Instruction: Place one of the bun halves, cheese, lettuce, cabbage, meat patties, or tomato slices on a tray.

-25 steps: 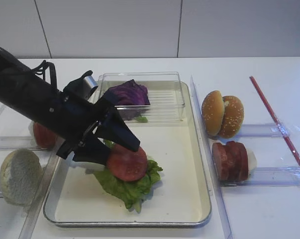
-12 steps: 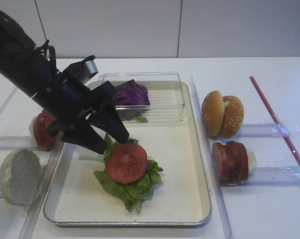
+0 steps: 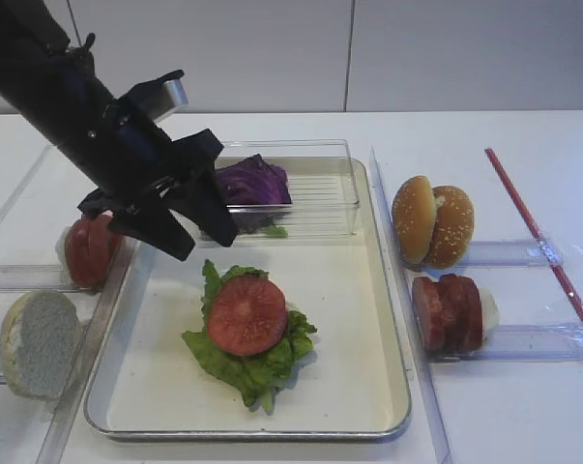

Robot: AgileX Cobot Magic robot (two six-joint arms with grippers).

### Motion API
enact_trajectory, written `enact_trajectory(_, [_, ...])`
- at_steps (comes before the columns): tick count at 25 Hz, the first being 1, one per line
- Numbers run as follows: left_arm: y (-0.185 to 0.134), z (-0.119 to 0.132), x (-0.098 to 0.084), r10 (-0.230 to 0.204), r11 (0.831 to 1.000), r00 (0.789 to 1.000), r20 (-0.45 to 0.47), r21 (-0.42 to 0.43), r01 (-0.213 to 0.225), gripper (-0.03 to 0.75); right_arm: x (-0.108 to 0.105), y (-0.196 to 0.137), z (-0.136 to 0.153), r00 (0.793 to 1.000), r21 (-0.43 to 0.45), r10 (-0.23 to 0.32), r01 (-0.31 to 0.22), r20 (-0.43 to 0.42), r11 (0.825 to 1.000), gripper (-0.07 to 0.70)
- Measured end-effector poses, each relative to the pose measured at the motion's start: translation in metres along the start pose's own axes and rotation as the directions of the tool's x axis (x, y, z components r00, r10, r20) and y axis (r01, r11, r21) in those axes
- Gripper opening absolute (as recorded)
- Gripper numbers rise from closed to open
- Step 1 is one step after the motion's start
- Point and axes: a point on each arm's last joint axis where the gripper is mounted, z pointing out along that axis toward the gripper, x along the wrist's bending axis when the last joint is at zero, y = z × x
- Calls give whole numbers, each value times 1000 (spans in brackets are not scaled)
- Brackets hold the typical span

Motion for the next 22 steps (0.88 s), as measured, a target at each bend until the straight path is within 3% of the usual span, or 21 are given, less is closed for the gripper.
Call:
enact_trajectory(8, [9,-24,-1,30,999,987,-158,-35,-36,449,0,0,0,1000,0,0,0,0,1000,562])
enact_trajectory(12, [5,-46,-5,41,995,959,-280,-71,-63,449,0,0,0,1000,0,0,0,0,1000,562])
enact_trajectory(15, [0,-61,-3,35,994,922,-387,-86,-73,449,0,0,0,1000,0,0,0,0,1000,562])
enact_trajectory(17, [-4,-70,0,20,993,886,-464,-95,-73,449,0,0,0,1000,0,0,0,0,1000,562])
enact_trajectory(22, [-10,-89,4,-57,987,803,-593,-152,-42,449,0,0,0,1000,0,2,-2,0,1000,562])
